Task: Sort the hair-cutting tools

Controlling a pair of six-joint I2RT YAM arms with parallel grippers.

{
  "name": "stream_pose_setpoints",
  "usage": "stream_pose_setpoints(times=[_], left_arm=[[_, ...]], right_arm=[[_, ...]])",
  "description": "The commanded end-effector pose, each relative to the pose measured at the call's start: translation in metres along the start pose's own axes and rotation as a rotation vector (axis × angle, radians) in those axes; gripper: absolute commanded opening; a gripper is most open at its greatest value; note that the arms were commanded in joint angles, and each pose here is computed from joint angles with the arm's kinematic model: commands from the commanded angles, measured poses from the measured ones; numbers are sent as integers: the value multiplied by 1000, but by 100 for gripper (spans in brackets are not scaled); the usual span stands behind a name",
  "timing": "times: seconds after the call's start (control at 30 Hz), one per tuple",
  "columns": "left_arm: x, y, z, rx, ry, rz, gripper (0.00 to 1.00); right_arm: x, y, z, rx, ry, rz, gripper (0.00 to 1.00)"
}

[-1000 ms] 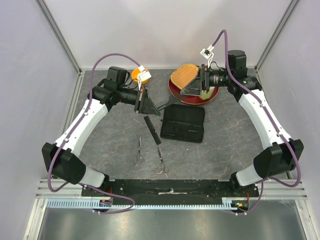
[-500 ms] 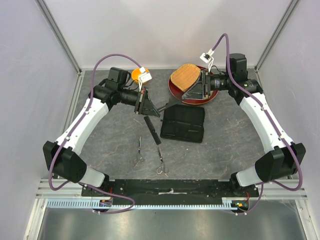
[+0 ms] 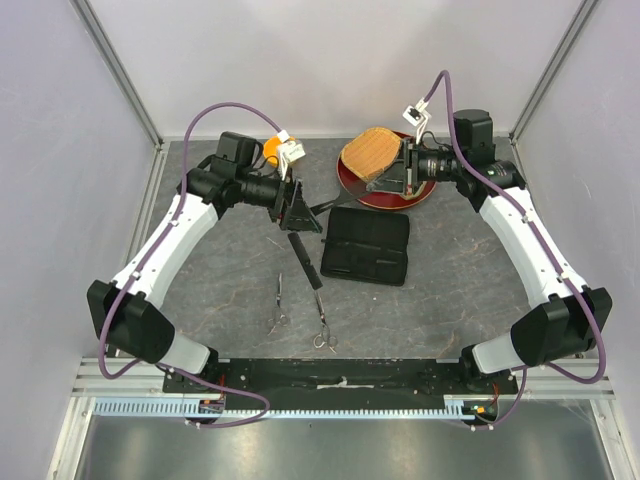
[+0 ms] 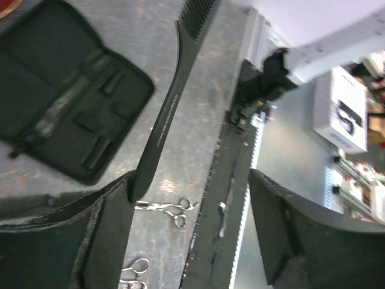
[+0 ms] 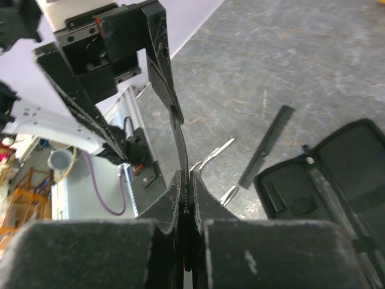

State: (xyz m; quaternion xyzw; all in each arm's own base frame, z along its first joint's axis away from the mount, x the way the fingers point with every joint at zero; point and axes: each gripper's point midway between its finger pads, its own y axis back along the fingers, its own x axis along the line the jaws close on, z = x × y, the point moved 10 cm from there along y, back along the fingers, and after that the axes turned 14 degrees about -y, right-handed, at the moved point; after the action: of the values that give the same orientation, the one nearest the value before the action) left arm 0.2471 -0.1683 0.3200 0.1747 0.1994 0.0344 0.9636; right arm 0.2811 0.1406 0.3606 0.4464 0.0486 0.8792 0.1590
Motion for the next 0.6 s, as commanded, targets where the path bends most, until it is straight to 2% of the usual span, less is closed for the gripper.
stream_pose_setpoints(times=[0.0,0.07,0.13,0.23,0.37,0.4,0.5,0.57], left_arm=[[14,15,16,8,-50,369,93],[23,24,19,-20,-25,510,100],[29,34,17,-48,16,618,100],[41,35,13,-94,73,693,100],[62,18,1,-102,192,665,95],[65,11,-1,-116,230,624,90],[85,-10,-21,-96,357,560,84],[101,-21,-32,-90,407,567,84]], right_arm=[[-13,4,11,-117,10,-177,0],[-23,6,7,-136,-60,-267,0],[-43,9,0,-160,-141,-428,0],[-71,14,-18,-180,-258,-594,0],[-94,26,-42,-243,-331,-734,0],[-96,31,-51,-257,-344,-755,0],[-106,44,-65,-324,-367,-831,0],[-113,52,-68,-372,-390,-854,0]])
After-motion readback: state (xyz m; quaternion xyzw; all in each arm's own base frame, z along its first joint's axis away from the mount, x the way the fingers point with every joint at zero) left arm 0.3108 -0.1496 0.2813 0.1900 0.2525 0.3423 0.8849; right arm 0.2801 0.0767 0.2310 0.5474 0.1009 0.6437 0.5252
